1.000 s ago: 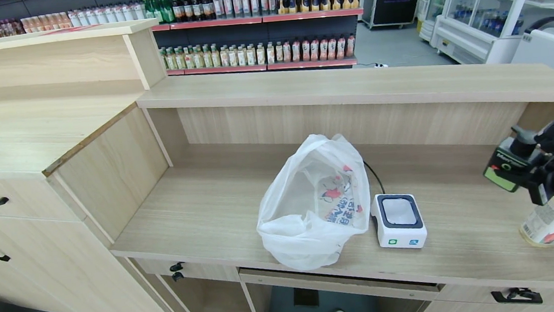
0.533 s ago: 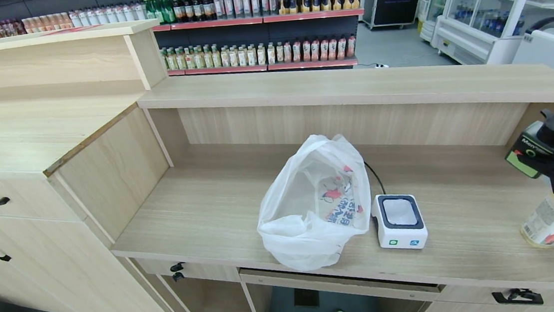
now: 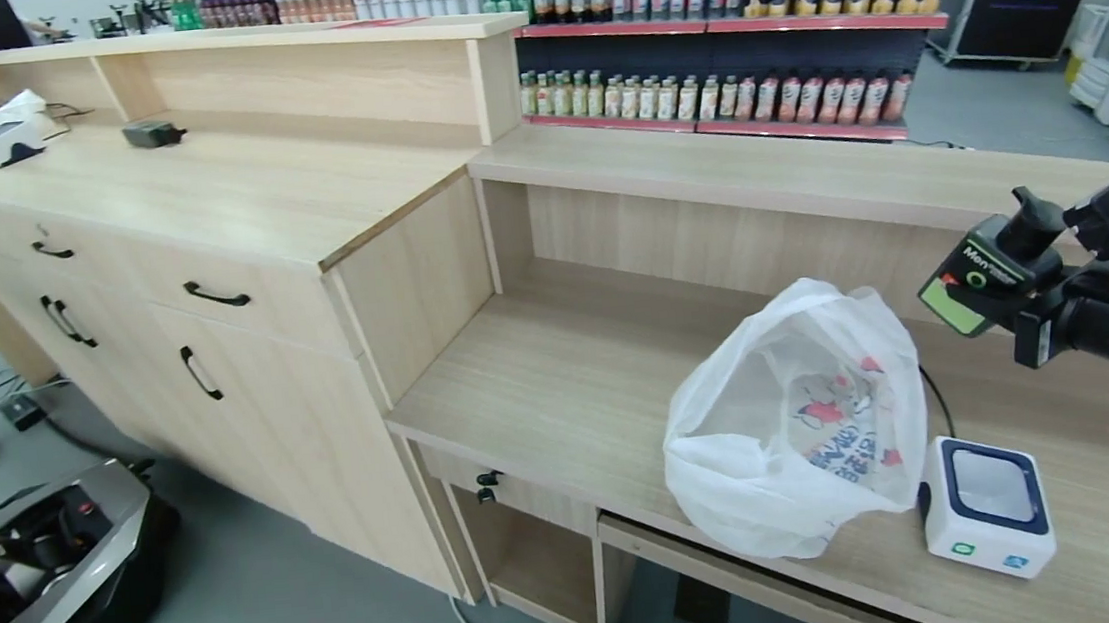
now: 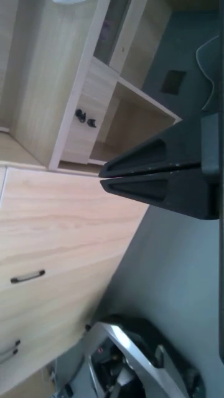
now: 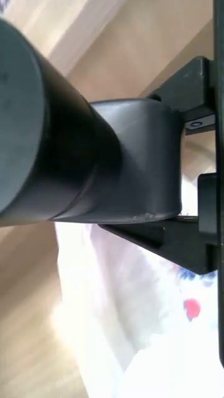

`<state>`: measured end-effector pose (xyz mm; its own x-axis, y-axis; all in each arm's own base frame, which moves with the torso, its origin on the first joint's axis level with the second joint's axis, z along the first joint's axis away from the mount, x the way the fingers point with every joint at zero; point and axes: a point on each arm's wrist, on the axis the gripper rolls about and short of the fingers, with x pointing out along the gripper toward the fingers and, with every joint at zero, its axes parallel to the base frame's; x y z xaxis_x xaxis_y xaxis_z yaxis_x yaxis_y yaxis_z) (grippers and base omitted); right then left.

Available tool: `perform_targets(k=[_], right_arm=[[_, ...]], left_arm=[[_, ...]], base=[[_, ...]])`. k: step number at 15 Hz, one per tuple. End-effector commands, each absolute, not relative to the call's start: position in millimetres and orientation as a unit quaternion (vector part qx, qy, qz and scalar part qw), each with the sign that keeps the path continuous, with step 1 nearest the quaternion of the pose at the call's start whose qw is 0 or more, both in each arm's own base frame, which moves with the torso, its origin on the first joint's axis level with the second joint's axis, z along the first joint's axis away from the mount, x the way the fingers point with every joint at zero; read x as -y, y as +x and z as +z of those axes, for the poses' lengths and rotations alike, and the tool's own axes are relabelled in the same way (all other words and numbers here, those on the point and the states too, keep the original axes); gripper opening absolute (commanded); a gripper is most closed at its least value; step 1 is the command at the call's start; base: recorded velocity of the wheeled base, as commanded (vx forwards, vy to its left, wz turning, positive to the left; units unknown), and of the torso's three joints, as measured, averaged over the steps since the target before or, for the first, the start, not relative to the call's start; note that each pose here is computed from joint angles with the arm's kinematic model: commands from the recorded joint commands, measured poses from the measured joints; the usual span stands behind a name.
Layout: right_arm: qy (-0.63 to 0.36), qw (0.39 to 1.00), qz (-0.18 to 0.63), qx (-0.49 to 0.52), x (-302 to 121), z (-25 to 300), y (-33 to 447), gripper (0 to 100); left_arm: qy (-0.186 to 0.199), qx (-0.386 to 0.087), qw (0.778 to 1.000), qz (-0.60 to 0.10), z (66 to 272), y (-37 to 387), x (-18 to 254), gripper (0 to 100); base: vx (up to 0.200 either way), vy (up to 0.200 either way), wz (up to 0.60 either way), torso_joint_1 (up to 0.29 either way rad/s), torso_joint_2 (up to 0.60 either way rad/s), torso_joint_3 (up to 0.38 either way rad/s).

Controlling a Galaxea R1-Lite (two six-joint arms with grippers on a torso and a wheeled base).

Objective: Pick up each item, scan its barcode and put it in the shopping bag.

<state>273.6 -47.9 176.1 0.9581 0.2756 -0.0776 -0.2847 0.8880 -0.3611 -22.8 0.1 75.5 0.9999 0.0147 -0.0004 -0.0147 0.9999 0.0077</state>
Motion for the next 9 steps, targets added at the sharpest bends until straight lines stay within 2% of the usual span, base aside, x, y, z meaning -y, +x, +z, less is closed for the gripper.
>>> perform_targets(k=[1,5,9], right_arm=[[-0.171,0.97,0.164,-0.051,45,155,284,0],[-0.137,0.965,0.18,-0.136,52,112,303,0],[-0.122,0.963,0.183,-0.155,68,88,328,0]], left_arm=[[0.004,0.0,1.0,0.008,75,-23,0,0],[0.004,0.0,1.0,0.008,75,-23,0,0],[0.004,0.0,1.0,0.008,75,-23,0,0]], base=[[0.0,0.0,0.0,0.0,0.0,0.0],[0.0,0.0,0.0,0.0,0.0,0.0],[0.0,0.0,0.0,0.0,0.0,0.0]])
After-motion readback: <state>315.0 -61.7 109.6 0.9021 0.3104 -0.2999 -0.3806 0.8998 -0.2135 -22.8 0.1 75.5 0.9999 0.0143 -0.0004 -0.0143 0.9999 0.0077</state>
